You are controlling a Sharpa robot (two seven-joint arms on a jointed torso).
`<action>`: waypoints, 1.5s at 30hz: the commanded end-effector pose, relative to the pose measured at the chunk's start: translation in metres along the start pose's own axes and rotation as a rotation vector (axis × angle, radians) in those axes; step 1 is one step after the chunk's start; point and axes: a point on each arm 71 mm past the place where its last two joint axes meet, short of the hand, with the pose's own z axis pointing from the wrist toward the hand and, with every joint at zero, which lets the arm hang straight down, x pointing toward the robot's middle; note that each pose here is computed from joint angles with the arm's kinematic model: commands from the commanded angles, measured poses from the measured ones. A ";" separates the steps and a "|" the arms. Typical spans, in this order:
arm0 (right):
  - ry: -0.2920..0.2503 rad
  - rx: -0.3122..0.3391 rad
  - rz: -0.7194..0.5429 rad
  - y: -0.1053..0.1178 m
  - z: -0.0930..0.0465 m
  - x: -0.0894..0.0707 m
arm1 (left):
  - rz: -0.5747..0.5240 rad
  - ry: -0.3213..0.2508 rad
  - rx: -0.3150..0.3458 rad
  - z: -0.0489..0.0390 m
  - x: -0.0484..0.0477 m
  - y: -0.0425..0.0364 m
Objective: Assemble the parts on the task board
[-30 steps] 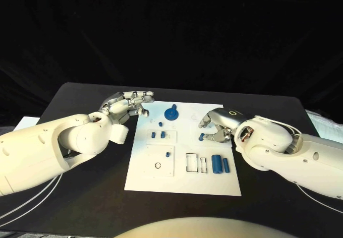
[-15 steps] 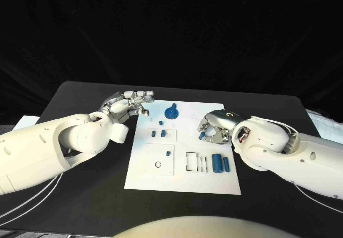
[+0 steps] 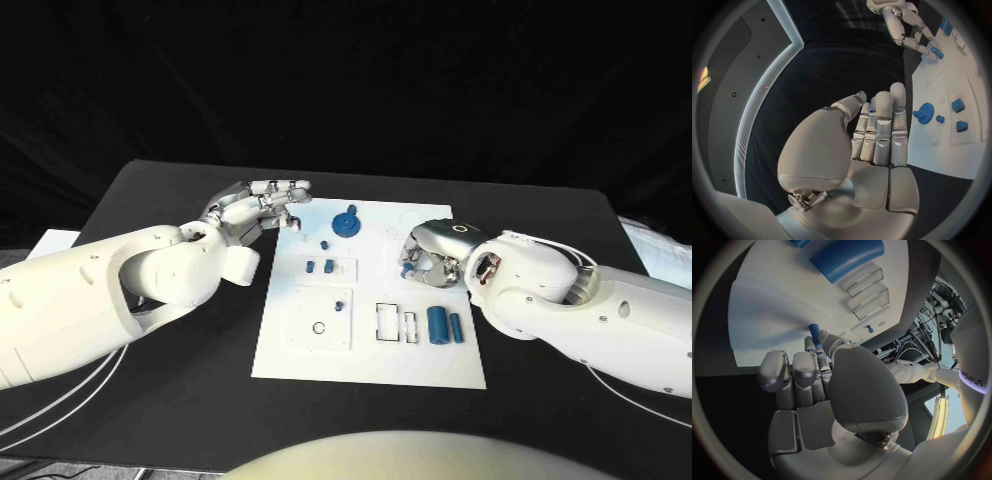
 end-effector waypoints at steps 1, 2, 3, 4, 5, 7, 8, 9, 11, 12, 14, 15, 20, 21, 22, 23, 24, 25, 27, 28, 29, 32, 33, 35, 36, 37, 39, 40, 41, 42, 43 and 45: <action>0.011 -0.002 0.003 0.001 0.001 0.006 | -0.002 0.020 0.007 0.0003 0.0030 -0.0002; 0.003 -0.002 0.006 0.001 0.001 0.006 | -0.002 0.020 0.008 0.0003 0.0030 -0.0003; -0.004 -0.002 0.008 0.001 0.001 0.005 | -0.002 0.020 0.008 0.0003 0.0029 -0.0003; -0.019 -0.003 0.012 0.002 0.001 0.005 | -0.002 0.020 0.008 0.0002 0.0028 -0.0003; -0.032 -0.004 0.017 0.002 0.001 0.004 | -0.002 0.020 0.008 0.0002 0.0028 -0.0003; -0.060 -0.009 0.026 0.002 0.001 0.002 | -0.002 0.019 0.008 0.0001 0.0026 -0.0004; -0.073 -0.012 0.031 0.003 0.000 0.001 | -0.002 0.019 0.008 0.0000 0.0026 -0.0004; -0.084 -0.016 0.037 0.004 0.000 0.000 | -0.002 0.019 0.009 0.0000 0.0025 -0.0004; -0.101 -0.027 0.053 0.008 -0.002 -0.002 | -0.002 0.019 0.009 -0.0003 0.0024 -0.0005; -0.110 -0.033 0.061 0.010 -0.004 -0.004 | -0.002 0.019 0.009 -0.0004 0.0023 -0.0005; -0.127 -0.048 0.082 0.014 -0.007 -0.007 | -0.002 0.019 0.011 -0.0006 0.0020 -0.0006; -0.134 -0.054 0.090 0.016 -0.009 -0.009 | -0.002 0.019 0.011 -0.0007 0.0020 -0.0006; -0.173 -0.088 0.118 0.028 -0.017 -0.020 | -0.002 0.020 0.012 -0.0010 0.0021 -0.0006; -0.177 -0.096 0.124 0.030 -0.018 -0.022 | -0.002 0.020 0.012 -0.0010 0.0021 -0.0006; -0.181 -0.104 0.131 0.033 -0.020 -0.023 | -0.002 0.020 0.012 -0.0010 0.0021 -0.0006; -0.182 -0.113 0.138 0.037 -0.021 -0.024 | -0.002 0.020 0.012 -0.0009 0.0022 -0.0005; -0.182 -0.123 0.146 0.040 -0.021 -0.025 | -0.002 0.020 0.012 -0.0009 0.0023 -0.0005; -0.180 -0.134 0.155 0.045 -0.022 -0.026 | -0.003 0.021 0.012 -0.0008 0.0025 -0.0005; -0.172 -0.156 0.174 0.053 -0.022 -0.025 | -0.003 0.021 0.012 -0.0006 0.0027 -0.0004; -0.166 -0.167 0.186 0.057 -0.022 -0.024 | -0.003 0.021 0.012 -0.0005 0.0028 -0.0003; -0.159 -0.180 0.200 0.062 -0.022 -0.023 | -0.003 0.021 0.012 -0.0004 0.0029 -0.0003; -0.138 -0.226 0.260 0.079 -0.022 -0.019 | -0.003 0.022 0.012 -0.0002 0.0033 -0.0002; -0.131 -0.240 0.276 0.084 -0.021 -0.017 | -0.003 0.022 0.012 0.0000 0.0035 -0.0002; -0.115 -0.262 0.300 0.092 -0.019 -0.014 | -0.003 0.022 0.012 0.0005 0.0039 0.0000; -0.105 -0.271 0.309 0.096 -0.018 -0.011 | -0.003 0.023 0.012 0.0008 0.0042 0.0001; -0.097 -0.278 0.314 0.099 -0.017 -0.009 | -0.003 0.024 0.013 0.0010 0.0045 0.0001; -0.078 -0.291 0.319 0.104 -0.014 -0.003 | -0.003 0.025 0.013 0.0014 0.0052 0.0002; -0.068 -0.296 0.319 0.106 -0.013 0.001 | -0.004 0.026 0.013 0.0016 0.0055 0.0002; -0.058 -0.299 0.319 0.108 -0.012 0.005 | -0.004 0.026 0.013 0.0018 0.0057 0.0003; -0.048 -0.302 0.318 0.110 -0.010 0.009 | -0.004 0.026 0.013 0.0019 0.0059 0.0003; -0.039 -0.305 0.316 0.112 -0.009 0.013 | -0.004 0.026 0.013 0.0020 0.0061 0.0003; -0.023 -0.309 0.313 0.114 -0.006 0.020 | -0.004 0.027 0.014 0.0023 0.0065 0.0004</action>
